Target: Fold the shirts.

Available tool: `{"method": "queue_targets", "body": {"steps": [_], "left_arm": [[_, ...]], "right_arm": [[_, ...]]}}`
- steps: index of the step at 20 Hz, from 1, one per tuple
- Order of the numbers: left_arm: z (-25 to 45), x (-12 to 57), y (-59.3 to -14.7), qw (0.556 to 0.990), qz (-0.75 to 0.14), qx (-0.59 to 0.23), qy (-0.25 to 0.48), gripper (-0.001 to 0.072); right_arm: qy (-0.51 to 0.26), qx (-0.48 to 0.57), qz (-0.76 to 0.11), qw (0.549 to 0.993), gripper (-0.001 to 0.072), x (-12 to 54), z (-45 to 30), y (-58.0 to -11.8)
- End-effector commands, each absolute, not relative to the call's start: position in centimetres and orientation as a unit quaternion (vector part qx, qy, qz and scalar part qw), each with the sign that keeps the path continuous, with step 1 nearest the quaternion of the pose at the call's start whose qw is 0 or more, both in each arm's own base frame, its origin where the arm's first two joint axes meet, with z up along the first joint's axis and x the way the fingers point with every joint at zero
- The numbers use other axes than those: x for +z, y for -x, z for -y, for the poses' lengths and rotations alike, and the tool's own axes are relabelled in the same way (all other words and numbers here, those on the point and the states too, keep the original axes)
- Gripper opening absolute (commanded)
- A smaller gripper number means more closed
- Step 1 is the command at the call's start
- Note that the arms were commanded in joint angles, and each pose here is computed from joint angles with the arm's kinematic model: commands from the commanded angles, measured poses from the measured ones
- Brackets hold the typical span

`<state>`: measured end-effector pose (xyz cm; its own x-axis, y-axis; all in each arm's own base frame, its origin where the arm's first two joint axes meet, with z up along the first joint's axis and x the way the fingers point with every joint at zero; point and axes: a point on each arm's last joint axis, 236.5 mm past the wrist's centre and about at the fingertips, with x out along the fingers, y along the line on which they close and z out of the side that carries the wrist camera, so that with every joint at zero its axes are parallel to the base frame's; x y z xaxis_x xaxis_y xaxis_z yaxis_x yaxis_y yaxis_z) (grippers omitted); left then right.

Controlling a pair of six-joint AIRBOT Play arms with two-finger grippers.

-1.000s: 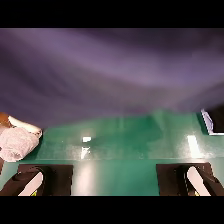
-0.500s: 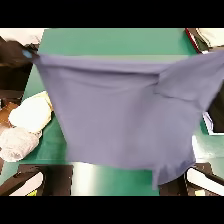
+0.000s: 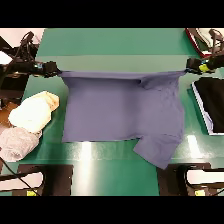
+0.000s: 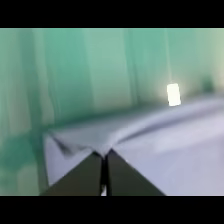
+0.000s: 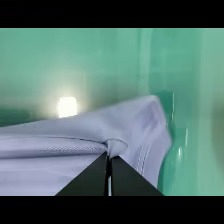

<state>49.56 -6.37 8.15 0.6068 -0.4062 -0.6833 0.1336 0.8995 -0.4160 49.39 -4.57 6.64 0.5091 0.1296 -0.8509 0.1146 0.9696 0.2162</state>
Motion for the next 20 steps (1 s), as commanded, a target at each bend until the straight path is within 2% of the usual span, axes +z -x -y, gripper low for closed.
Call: {"method": "queue_targets", "body": {"steps": [1,5,11,16,20], "left_arm": [[4.2,7.1,-53.9,0.911,-0.357,-0.107,0.177,0.0024],[4.2,6.2,-53.8,0.909,-0.365,-0.112,0.165,0.0024],[5.5,1.0,-47.5,0.844,-0.501,-0.167,0.097,0.0024],[5.7,-3.9,-44.2,0.803,-0.562,-0.167,0.105,0.0025],[6.0,-4.8,-43.4,0.792,-0.575,-0.169,0.112,0.0025]], "right_arm": [[-0.122,-0.017,-0.448,0.886,0.0011,5.2,5.8,-53.0],[-0.118,-0.018,-0.455,0.883,0.001,4.8,5.9,-52.9],[-0.122,0.008,-0.581,0.805,0.001,1.8,4.1,-46.7],[-0.085,0.002,-0.633,0.769,0.0011,-1.3,3.6,-43.8],[-0.098,-0.013,-0.662,0.743,0.0013,-4.8,3.8,-41.5]]}}
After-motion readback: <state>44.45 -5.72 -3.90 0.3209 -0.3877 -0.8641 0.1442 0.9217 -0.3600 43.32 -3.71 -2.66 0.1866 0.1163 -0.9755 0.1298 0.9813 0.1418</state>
